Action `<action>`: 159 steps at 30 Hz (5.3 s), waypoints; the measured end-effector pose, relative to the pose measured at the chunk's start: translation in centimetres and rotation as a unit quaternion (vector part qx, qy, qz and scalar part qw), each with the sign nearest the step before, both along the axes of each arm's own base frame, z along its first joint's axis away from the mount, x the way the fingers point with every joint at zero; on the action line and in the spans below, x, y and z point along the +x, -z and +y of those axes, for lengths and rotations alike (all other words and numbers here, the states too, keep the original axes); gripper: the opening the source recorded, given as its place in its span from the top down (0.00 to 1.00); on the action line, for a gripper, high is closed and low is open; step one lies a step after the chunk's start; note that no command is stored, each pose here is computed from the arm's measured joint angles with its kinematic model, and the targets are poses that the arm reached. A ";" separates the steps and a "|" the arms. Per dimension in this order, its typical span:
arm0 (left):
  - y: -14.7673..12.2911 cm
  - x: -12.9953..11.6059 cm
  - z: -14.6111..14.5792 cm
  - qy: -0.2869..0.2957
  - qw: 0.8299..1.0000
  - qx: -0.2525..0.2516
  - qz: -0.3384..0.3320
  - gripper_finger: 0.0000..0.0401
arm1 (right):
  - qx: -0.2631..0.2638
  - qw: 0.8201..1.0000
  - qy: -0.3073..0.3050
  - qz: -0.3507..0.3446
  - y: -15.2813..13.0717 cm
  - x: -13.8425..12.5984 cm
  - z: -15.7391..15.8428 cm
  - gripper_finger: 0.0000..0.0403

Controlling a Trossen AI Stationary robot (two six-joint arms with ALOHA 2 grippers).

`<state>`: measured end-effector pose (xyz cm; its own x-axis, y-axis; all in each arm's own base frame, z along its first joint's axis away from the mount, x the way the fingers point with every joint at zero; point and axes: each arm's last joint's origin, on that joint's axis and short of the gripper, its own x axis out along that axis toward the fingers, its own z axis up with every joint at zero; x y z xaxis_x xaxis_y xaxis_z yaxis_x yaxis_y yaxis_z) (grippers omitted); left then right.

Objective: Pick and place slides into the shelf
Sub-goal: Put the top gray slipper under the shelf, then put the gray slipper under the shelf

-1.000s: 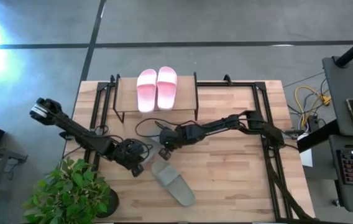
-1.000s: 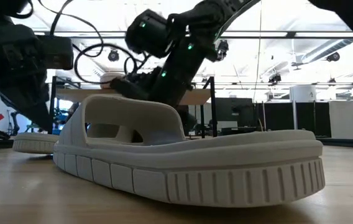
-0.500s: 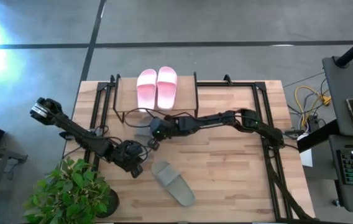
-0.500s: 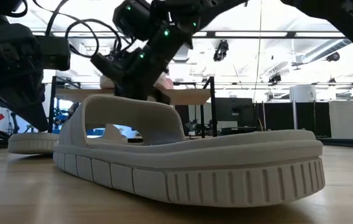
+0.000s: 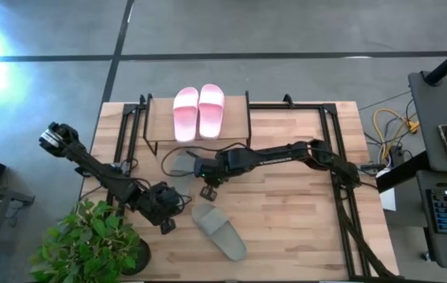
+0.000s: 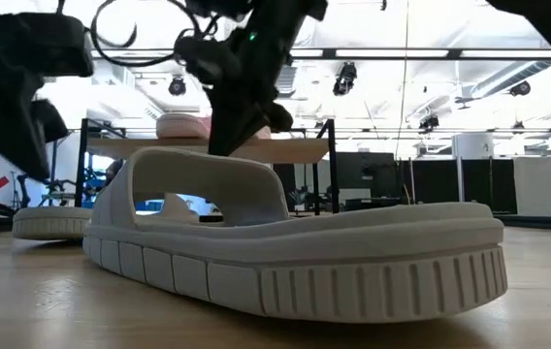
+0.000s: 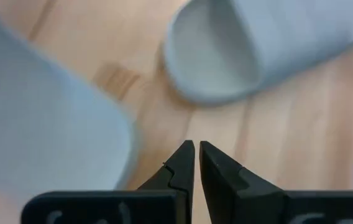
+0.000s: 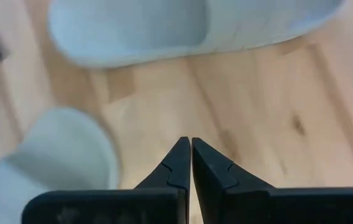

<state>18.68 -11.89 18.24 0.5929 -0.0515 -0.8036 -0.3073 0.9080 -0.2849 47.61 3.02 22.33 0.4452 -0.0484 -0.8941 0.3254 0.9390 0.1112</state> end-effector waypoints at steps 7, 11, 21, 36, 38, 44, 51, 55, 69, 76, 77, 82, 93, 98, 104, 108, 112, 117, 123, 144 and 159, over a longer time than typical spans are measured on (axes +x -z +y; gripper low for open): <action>0.7 -1.2 0.7 0.009 0.996 0.072 0.053 0.97 | 0.025 0.999 0.012 -0.020 -2.4 -2.0 1.4 0.98; 0.7 -1.1 0.6 0.033 0.995 0.083 0.047 0.97 | -0.009 0.995 0.085 -0.045 -4.6 -3.8 1.2 0.98; 0.4 -0.6 -0.2 0.106 0.992 0.066 0.023 0.97 | -0.036 0.963 0.219 -0.152 -11.7 -11.7 -0.2 0.98; 3.1 -0.8 0.3 0.142 0.984 0.084 0.063 0.97 | 0.012 0.940 0.313 -0.134 -7.8 -17.2 0.0 0.98; 3.4 -0.7 0.6 0.145 0.983 0.092 0.069 0.97 | 0.017 0.940 0.312 -0.140 -7.6 -17.0 0.0 0.98; 4.6 0.4 1.8 0.156 0.976 0.121 0.087 0.97 | 0.023 0.937 0.313 -0.154 -7.7 -16.8 0.0 0.98; 4.7 1.9 4.3 0.147 0.972 0.166 0.075 0.97 | 0.027 0.933 0.322 -0.157 -7.7 -16.8 0.0 0.98; 4.7 2.2 6.3 0.136 0.963 0.217 0.086 0.97 | 0.032 0.930 0.329 -0.159 -7.7 -16.8 0.0 0.98; 5.6 2.9 11.9 0.049 0.949 0.299 0.090 0.97 | 0.044 0.924 0.340 -0.173 -7.8 -16.6 0.0 0.98; 5.2 3.2 12.4 0.043 0.943 0.319 0.086 0.97 | 0.037 0.922 0.342 -0.175 -7.8 -16.6 0.0 0.98; 4.9 3.4 12.3 0.039 0.945 0.315 0.078 0.97 | 0.035 0.923 0.341 -0.174 -7.8 -16.6 0.0 0.98; 2.1 4.3 11.1 0.049 0.959 0.280 0.006 0.97 | 0.023 0.928 0.337 -0.154 -7.6 -16.9 -0.1 0.98; -1.8 2.4 6.3 0.137 0.986 -0.061 -0.077 0.97 | 0.046 0.969 0.227 -0.090 -7.2 -17.2 0.8 0.98; -0.9 2.2 4.9 0.111 0.987 -0.110 -0.048 0.97 | 0.105 0.977 0.181 -0.047 -6.3 -17.5 1.5 0.98; 1.2 3.7 3.1 0.115 0.982 -0.146 -0.030 0.97 | 0.147 0.974 0.166 0.037 -2.2 -19.1 3.1 0.98; 2.0 4.5 1.7 0.117 0.980 -0.158 -0.017 0.97 | 0.199 0.963 0.167 0.065 0.3 -20.2 5.2 0.98; 2.7 4.8 0.7 0.097 0.980 -0.174 -0.012 0.97 | 0.258 0.952 0.151 0.060 2.1 -21.0 7.9 0.98; 3.7 5.9 0.2 0.079 0.982 -0.165 -0.051 0.97 | 0.289 0.939 0.184 0.032 3.8 -21.8 9.4 0.98; 5.6 7.3 0.5 0.027 0.991 -0.115 -0.058 0.97 | 0.269 0.941 0.207 0.004 3.8 -21.9 9.8 0.98; -2.2 4.6 -1.3 -0.062 0.996 -0.060 -0.022 0.97 | 0.234 0.965 0.104 -0.049 5.4 -19.3 9.0 0.98; -0.2 4.2 -3.8 -0.073 0.995 -0.070 0.000 0.97 | 0.288 0.950 0.093 -0.077 9.6 -12.8 11.5 0.98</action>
<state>22.84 -15.66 18.46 0.6022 -0.0772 -0.7946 -0.4326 0.8050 -0.4061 34.84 14.54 12.77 0.6044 0.3386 -0.7211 0.4181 0.6357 0.6489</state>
